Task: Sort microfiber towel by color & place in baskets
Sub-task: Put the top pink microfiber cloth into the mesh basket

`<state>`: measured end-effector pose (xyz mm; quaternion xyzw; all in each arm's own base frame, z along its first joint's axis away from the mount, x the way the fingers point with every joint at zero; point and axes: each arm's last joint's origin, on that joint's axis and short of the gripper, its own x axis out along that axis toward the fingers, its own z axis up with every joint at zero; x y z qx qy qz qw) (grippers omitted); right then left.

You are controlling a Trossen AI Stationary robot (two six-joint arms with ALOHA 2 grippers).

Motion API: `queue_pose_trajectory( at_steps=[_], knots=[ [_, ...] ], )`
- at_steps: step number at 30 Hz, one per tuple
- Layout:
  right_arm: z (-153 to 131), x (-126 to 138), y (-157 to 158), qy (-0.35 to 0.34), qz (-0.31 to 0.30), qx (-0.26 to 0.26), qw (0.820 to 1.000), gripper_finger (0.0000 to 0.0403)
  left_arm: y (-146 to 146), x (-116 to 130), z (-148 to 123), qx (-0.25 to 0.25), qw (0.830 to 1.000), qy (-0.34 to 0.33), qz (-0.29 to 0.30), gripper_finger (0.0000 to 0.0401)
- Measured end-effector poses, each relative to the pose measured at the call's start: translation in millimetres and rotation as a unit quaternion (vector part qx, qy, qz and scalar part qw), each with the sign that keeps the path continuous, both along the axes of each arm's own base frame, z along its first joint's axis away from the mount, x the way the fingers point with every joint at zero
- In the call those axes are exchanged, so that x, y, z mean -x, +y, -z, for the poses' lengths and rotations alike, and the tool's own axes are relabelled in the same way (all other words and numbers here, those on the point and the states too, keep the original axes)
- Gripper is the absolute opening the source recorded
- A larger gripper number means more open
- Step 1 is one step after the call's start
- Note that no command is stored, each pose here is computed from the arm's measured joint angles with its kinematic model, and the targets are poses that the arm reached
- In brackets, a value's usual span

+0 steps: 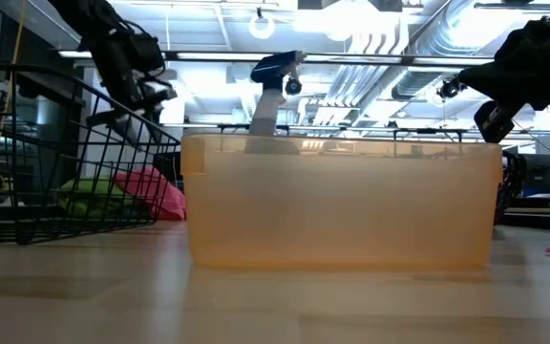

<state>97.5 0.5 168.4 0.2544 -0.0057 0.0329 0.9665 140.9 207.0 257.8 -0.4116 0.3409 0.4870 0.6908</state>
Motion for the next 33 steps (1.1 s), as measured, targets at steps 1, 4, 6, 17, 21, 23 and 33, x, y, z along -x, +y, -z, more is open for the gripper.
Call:
queue_pose_trajectory(
  at_steps=[1,4,6,17,21,23,33],
  knots=[
    [-0.1,0.0,0.0,0.0,0.0,0.0,1.0,0.0,1.4,-1.2,4.2,0.011,1.0,0.005,-0.013,0.0199],
    [-0.1,0.0,0.0,0.0,0.0,0.0,1.0,0.0,6.7,-8.9,17.2,0.039,0.999,0.008,-0.029,0.0205],
    [-0.1,0.0,0.0,0.0,0.0,0.0,1.0,0.0,9.7,-16.1,27.2,0.051,0.998,0.019,-0.026,0.0205],
    [-0.1,0.0,0.0,0.0,0.0,0.0,1.0,0.0,14.7,-42.2,72.6,0.1,0.991,0.085,-0.003,0.0193],
    [0.0,0.0,0.0,0.0,0.0,0.0,1.0,0.0,7.8,-44.9,57.7,0.061,0.995,0.079,0.005,0.0118],
    [-0.1,0.0,0.0,0.0,0.0,0.0,1.0,0.0,3.9,-43.7,43.7,0.033,0.998,0.059,0.008,0.0051],
    [-0.1,0.0,0.0,0.0,0.0,0.0,1.0,0.0,-13.2,-43.0,-64.6,-0.148,0.981,-0.111,0.05,0.0001]
  ],
)
